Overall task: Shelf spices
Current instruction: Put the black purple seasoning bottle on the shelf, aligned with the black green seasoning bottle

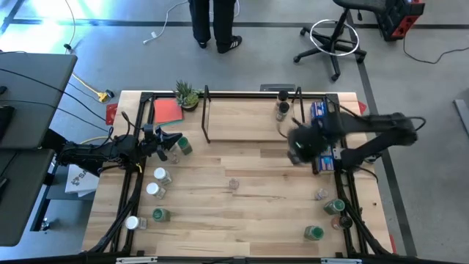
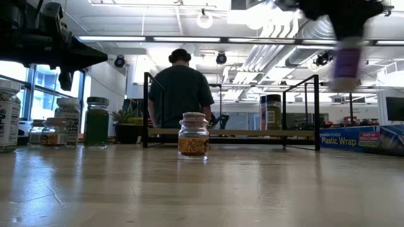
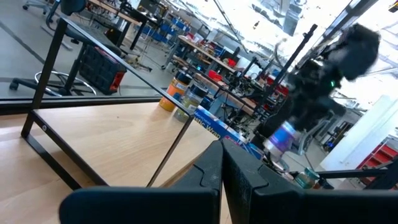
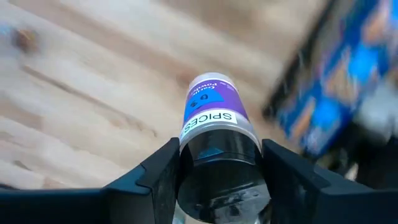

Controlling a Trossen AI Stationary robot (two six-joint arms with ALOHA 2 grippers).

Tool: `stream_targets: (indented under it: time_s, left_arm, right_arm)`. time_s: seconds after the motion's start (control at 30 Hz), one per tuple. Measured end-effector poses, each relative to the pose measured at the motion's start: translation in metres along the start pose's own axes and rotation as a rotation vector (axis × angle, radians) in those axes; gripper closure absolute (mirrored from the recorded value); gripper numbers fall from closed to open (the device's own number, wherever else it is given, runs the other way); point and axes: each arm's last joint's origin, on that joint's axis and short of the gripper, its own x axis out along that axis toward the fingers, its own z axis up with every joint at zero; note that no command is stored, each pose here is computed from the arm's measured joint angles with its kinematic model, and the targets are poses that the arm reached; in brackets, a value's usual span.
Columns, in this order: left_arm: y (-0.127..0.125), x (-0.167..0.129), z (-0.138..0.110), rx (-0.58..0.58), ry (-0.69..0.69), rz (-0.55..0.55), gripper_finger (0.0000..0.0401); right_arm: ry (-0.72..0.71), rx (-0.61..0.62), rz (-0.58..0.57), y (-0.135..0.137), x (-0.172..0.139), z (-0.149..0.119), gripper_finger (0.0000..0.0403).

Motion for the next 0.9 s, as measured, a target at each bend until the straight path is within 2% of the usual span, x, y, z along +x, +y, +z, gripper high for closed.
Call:
stream_targets:
  time_s: [0.1,0.27,0.4,0.53,0.67,0.9]
  left_arm:
    - [0.0,0.0,0.0,0.0,0.0,0.0,0.04]
    - [0.0,0.0,0.0,0.001,0.0,-0.001,0.04]
    - [0.0,0.0,0.0,0.0,0.0,-0.001,0.04]
    - [0.0,0.0,0.0,0.0,0.001,-0.001,0.04]
    - [0.0,0.0,0.0,0.0,0.001,-0.001,0.04]
    - [0.0,0.0,0.0,-0.001,0.001,-0.002,0.04]
  right_arm:
    - [-0.051,-0.128,-0.033,0.008,-0.004,0.046,0.0214]
    - [-0.058,-0.363,-0.098,0.005,0.008,0.12,0.0215]
    - [-0.012,-0.531,-0.129,0.003,0.027,0.161,0.0215]
    - [0.047,-0.639,-0.151,0.005,0.044,0.177,0.0215]
    - [0.069,-0.669,-0.224,0.008,0.054,0.179,0.0215]
    - [0.066,-0.668,-0.259,0.007,0.057,0.179,0.0166]
